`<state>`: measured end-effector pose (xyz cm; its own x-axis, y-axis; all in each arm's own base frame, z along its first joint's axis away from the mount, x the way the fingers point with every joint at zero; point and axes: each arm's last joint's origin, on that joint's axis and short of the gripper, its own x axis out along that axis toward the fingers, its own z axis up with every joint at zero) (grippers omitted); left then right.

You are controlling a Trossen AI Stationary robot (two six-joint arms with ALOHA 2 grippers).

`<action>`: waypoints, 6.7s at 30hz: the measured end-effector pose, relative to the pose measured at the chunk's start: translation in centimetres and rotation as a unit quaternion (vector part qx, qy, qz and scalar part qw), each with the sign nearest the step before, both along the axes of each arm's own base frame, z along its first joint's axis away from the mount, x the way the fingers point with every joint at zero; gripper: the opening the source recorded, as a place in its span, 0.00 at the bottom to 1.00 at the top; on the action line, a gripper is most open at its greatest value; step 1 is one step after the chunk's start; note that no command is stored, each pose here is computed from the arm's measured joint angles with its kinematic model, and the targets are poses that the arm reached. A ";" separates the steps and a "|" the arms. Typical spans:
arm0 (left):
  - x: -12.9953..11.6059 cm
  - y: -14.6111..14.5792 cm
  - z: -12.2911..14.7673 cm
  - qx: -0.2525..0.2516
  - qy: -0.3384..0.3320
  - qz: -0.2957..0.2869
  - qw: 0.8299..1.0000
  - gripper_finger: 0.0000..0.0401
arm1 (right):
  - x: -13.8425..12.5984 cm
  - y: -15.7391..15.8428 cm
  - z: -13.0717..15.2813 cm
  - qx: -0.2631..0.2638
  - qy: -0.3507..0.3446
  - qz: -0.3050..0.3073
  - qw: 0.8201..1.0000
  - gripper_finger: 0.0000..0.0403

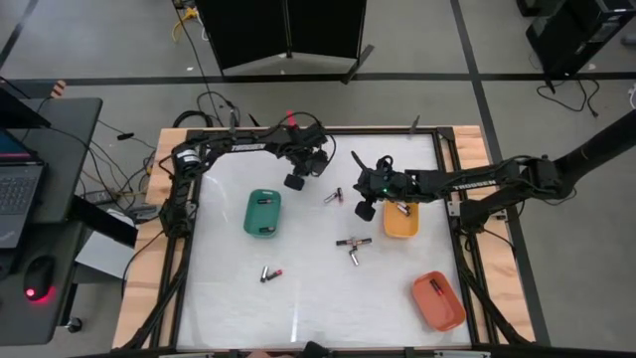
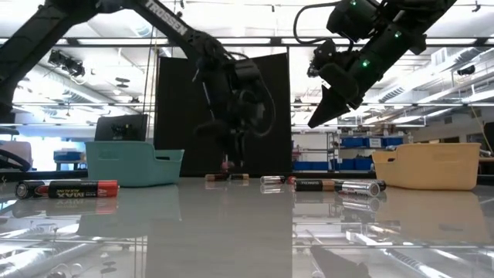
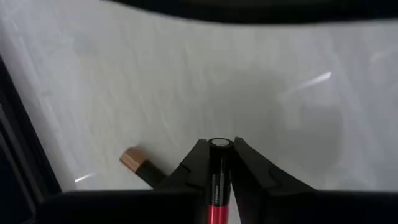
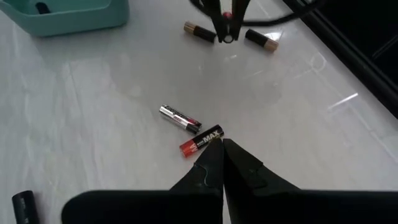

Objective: Sort batteries
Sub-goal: Put the black and red battery into the orange bin

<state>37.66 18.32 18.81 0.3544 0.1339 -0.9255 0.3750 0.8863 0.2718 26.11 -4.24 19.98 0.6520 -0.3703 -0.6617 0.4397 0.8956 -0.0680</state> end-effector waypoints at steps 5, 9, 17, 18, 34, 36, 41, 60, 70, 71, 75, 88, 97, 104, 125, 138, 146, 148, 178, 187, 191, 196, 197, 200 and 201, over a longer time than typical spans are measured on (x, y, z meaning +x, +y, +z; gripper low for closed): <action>-0.3 0.7 2.5 -0.022 -0.077 0.006 0.997 0.12 | 0.0 0.0 0.0 -0.005 0.003 0.005 1.000 0.02; -0.9 1.6 4.0 -0.078 -0.138 0.015 0.987 0.12 | -0.1 0.0 0.0 -0.012 0.011 0.013 1.000 0.02; -1.9 3.5 5.3 -0.217 -0.239 -0.013 0.946 0.12 | -0.3 -0.6 -0.8 -0.027 -0.012 0.016 0.999 0.02; -1.9 3.7 5.2 -0.218 -0.250 -0.014 0.943 0.12 | -0.4 -0.6 -1.1 -0.025 -0.019 0.020 0.999 0.02; -1.7 2.8 2.3 -0.294 -0.456 -0.023 0.840 0.12 | -2.4 -0.4 -4.3 -0.037 -0.162 0.040 0.985 0.02; -2.2 2.1 2.6 -0.298 -0.484 -0.030 0.822 0.12 | -2.3 -0.3 -4.0 -0.040 -0.180 0.042 0.982 0.02; -4.7 -0.3 2.9 -0.273 -0.546 -0.032 0.791 0.12 | -1.8 0.3 -2.8 -0.057 -0.241 0.058 0.967 0.03; -9.7 -8.7 4.0 -0.235 -0.609 -0.005 0.758 0.12 | 5.2 1.7 1.0 -0.087 -0.309 0.124 0.939 0.06; -9.5 -10.0 3.9 -0.238 -0.609 -0.012 0.756 0.12 | 5.6 1.7 1.4 -0.072 -0.324 0.111 0.937 0.32; -9.5 -10.1 3.9 -0.236 -0.610 -0.013 0.756 0.12 | 5.6 1.7 1.4 -0.072 -0.323 0.110 0.937 0.35; -9.3 -10.6 3.8 -0.231 -0.612 -0.011 0.756 0.12 | 5.7 1.7 1.4 -0.065 -0.327 0.114 0.936 0.44; -8.7 -10.9 4.5 -0.221 -0.622 -0.019 0.751 0.12 | 5.9 1.8 2.0 -0.059 -0.345 0.138 0.927 0.43; -7.8 -11.1 4.2 -0.222 -0.622 -0.025 0.750 0.12 | 6.1 1.8 2.1 -0.065 -0.340 0.142 0.927 0.37; -7.8 -11.1 4.3 -0.222 -0.625 -0.026 0.748 0.12 | 6.1 1.7 1.9 -0.065 -0.330 0.140 0.931 0.30; -7.8 -11.1 3.7 -0.208 -0.607 -0.019 0.767 0.22 | 6.0 1.8 1.4 -0.068 -0.306 0.141 0.939 0.18; -7.7 -11.0 3.6 -0.176 -0.606 -0.017 0.776 0.31 | 2.9 2.3 3.9 -0.032 -0.236 0.113 0.965 0.17; -8.0 -11.0 4.1 -0.159 -0.609 -0.021 0.777 0.32 | -0.8 5.0 3.9 0.051 -0.123 0.086 0.987 0.17; -8.2 -11.0 4.3 -0.151 -0.611 -0.026 0.776 0.32 | -1.7 5.8 3.5 0.079 -0.090 0.073 0.990 0.18; -8.3 -10.9 4.0 -0.096 -0.589 -0.017 0.803 0.32 | -9.5 21.4 4.6 0.482 0.258 -0.195 0.814 0.18; -8.3 -10.9 4.0 -0.095 -0.589 -0.015 0.802 0.32 | -9.6 24.2 0.9 0.433 0.297 -0.277 0.805 0.17; -8.3 -10.9 4.0 -0.095 -0.588 -0.015 0.803 0.32 | -9.4 24.7 -0.4 0.417 0.308 -0.323 0.792 0.17; -8.3 -10.8 3.9 -0.096 -0.584 -0.014 0.806 0.32 | -9.1 25.1 -1.6 0.402 0.325 -0.336 0.787 0.17; -8.3 -10.8 3.9 -0.096 -0.584 -0.014 0.806 0.32 | -9.1 25.1 -1.9 0.399 0.326 -0.340 0.787 0.17; -8.3 -10.8 3.9 -0.096 -0.584 -0.013 0.806 0.32 | -9.0 25.2 -2.4 0.391 0.332 -0.349 0.784 0.17; -8.3 -10.8 3.9 -0.097 -0.583 -0.013 0.807 0.32 | -9.0 25.2 -2.7 0.388 0.335 -0.351 0.783 0.17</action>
<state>29.34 7.47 22.67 0.9993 0.0053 0.0360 -0.0162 0.9503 0.3110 17.08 20.99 17.28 -0.1231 0.2013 -0.9718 0.9410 0.3346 -0.0499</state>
